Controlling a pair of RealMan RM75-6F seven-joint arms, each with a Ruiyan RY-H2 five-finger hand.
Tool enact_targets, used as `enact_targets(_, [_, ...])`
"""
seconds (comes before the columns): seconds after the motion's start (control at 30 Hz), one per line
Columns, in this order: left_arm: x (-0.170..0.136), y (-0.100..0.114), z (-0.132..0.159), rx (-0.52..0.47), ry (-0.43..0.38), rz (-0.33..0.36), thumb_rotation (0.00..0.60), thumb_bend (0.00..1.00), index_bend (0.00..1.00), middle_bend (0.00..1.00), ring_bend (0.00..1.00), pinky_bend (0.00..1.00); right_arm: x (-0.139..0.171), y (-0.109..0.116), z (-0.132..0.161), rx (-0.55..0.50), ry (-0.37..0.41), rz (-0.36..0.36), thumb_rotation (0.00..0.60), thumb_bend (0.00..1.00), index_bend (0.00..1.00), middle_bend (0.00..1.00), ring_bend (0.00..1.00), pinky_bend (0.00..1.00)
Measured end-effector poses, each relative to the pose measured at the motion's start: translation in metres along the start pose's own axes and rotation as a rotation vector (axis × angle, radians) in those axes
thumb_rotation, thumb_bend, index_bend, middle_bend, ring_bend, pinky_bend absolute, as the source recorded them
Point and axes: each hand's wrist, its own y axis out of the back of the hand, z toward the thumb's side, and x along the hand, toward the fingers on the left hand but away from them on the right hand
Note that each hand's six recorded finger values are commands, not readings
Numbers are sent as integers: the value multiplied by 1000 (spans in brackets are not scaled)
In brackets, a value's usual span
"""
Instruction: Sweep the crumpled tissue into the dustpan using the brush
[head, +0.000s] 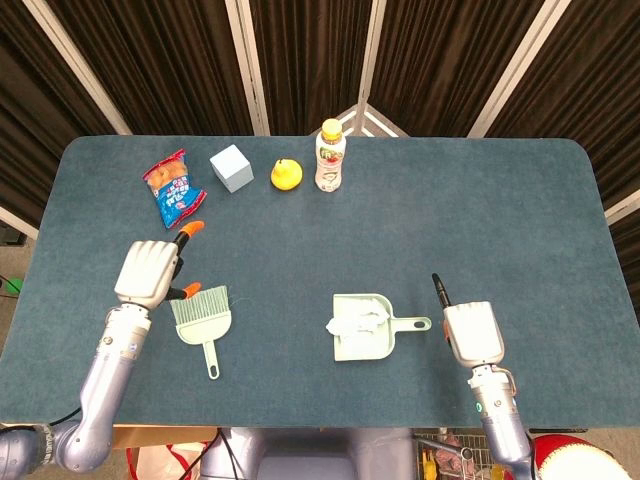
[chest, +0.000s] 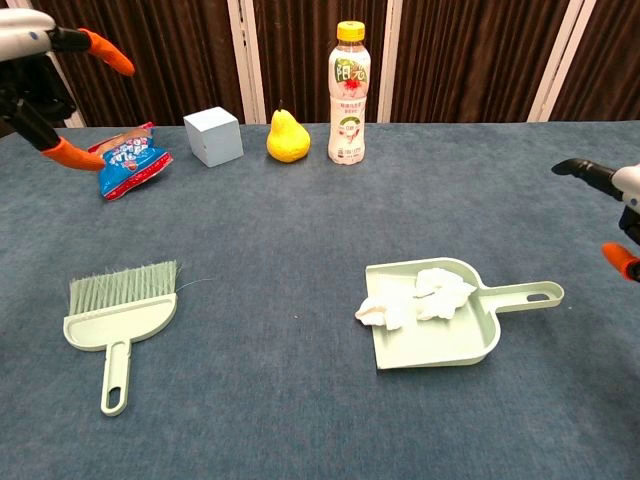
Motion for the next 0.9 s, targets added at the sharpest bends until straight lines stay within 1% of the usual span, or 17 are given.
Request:
enact_targets(0.03, [-2,1,-3,-8,3,3,600,86,171,809,894,991,0,1,-1,-2,-1,-3,600,511,0,709,725,843])
enact_targets(0.07, [-5,4,-7,-18,7,7,600,84,158,738,837,968,0,2,-3,-5,-1,-6,600,511,0,575,591,757])
enact_targets(0.1, [-7,5,-10,-24,10,9,600,81,121,607,729,911,1,2,-5,-9,-1,-10,600,511,0,411,422,624])
enact_targets(0.13, [-9,6,-13,-29,12,11,600,79,70,469,607,828,1,3,-6,-12,1,-14,600,511,0,328,335,541])
enact_targets(0.17, [-13,7,-18,-38,16,12,600,77,40,384,525,769,2,4,-8,-17,4,-21,600,510,0,218,219,418])
enact_targets(0.2, [-17,8,-21,-45,18,11,600,76,10,271,409,690,2,5,-10,-21,6,-25,600,498,0,104,102,283])
enact_targets(0.23, [-20,8,-25,-54,21,10,600,74,0,162,298,619,3,5,-12,-25,7,-28,600,489,0,68,65,230])
enact_targets(0.27, [-25,9,-29,-68,24,10,600,73,0,101,227,575,4,5,-14,-33,9,-30,600,468,0,20,18,139])
enact_targets(0.3, [-29,9,-33,-79,25,11,600,70,0,35,131,512,5,5,-17,-40,10,-31,600,446,0,0,0,71])
enact_targets(0.33, [-33,9,-36,-93,25,12,600,68,0,3,57,447,7,4,-20,-47,10,-30,600,434,0,0,0,35])
enact_targets(0.4, [-44,8,-44,-127,27,15,600,59,0,0,4,341,11,4,-28,-66,10,-29,600,423,0,0,0,7])
enact_targets(0.43, [-49,8,-47,-139,24,16,600,51,0,0,0,286,13,4,-30,-71,11,-30,600,421,0,0,0,3])
enact_targets(0.5, [-62,7,-56,-151,12,23,600,32,0,0,0,226,19,5,-38,-88,17,-41,600,417,0,0,0,0])
enact_targets(0.6, [-81,6,-71,-111,-12,44,600,5,0,0,0,188,32,9,-52,-106,30,-69,600,413,0,0,0,0])
enact_targets(0.73, [-109,5,-96,14,-33,85,600,0,0,0,0,174,55,17,-71,-123,45,-111,600,412,0,0,0,0])
enact_targets(0.83, [-134,2,-118,109,-16,107,600,0,0,0,0,156,72,23,-86,-107,48,-150,600,413,0,0,0,0])
enact_targets(0.9, [-151,-4,-131,152,4,100,600,0,0,0,0,154,82,23,-96,-96,47,-169,600,413,0,0,0,0])
